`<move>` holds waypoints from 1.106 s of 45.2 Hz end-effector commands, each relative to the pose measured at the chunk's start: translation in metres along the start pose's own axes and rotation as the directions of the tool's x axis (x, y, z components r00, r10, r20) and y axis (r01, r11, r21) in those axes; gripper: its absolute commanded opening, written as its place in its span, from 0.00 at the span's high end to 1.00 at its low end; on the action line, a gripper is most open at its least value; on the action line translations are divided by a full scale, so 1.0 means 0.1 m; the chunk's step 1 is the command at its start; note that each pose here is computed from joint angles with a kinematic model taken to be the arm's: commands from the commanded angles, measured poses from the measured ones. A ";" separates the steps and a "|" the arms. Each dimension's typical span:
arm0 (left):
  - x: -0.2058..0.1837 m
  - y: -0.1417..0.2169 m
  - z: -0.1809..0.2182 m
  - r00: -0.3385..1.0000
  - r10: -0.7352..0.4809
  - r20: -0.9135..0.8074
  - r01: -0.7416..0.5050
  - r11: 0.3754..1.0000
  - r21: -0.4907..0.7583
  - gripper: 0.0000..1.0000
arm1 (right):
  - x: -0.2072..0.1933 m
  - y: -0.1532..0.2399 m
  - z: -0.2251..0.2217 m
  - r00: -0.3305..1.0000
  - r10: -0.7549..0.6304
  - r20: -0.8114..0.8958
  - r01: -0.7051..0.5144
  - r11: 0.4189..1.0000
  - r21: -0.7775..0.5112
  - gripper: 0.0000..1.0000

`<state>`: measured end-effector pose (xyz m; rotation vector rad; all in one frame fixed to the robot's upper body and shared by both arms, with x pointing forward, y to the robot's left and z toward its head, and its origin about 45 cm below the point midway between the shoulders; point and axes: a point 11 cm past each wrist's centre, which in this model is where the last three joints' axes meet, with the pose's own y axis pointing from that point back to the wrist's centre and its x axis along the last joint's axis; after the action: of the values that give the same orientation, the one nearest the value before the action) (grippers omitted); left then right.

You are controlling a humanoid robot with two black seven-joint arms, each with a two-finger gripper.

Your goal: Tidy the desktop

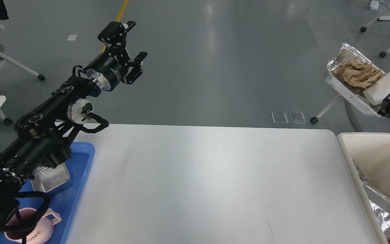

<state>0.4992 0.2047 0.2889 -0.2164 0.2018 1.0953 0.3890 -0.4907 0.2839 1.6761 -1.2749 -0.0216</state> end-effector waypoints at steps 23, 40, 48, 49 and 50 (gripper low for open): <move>0.73 0.30 -0.01 0.956 0.244 -0.163 -0.250 0.968 -0.017 0.04 | -0.15 0.00 1.87 0.947 0.120 0.298 -0.009 0.937 -0.350 1.00; 0.90 0.37 0.06 0.938 0.287 -0.195 -0.301 0.952 -0.051 0.04 | -0.95 -0.09 2.64 0.925 0.117 0.363 0.074 0.879 -0.472 1.00; 0.92 0.40 0.02 0.935 0.295 -0.198 -0.310 0.949 -0.053 0.04 | -0.99 -0.06 2.70 0.924 0.121 0.363 0.075 0.873 -0.481 1.00; 0.92 0.40 0.02 0.935 0.295 -0.198 -0.310 0.949 -0.053 0.04 | -0.99 -0.06 2.71 0.924 0.121 0.363 0.076 0.872 -0.483 1.00; 0.92 0.41 0.01 0.935 0.295 -0.198 -0.311 0.949 -0.051 0.04 | -1.00 -0.05 2.73 0.924 0.121 0.363 0.077 0.870 -0.487 1.00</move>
<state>0.5049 0.3011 0.2651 -0.3730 0.3670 1.3905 0.2074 -0.6006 0.0927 1.2453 -1.4303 -0.6374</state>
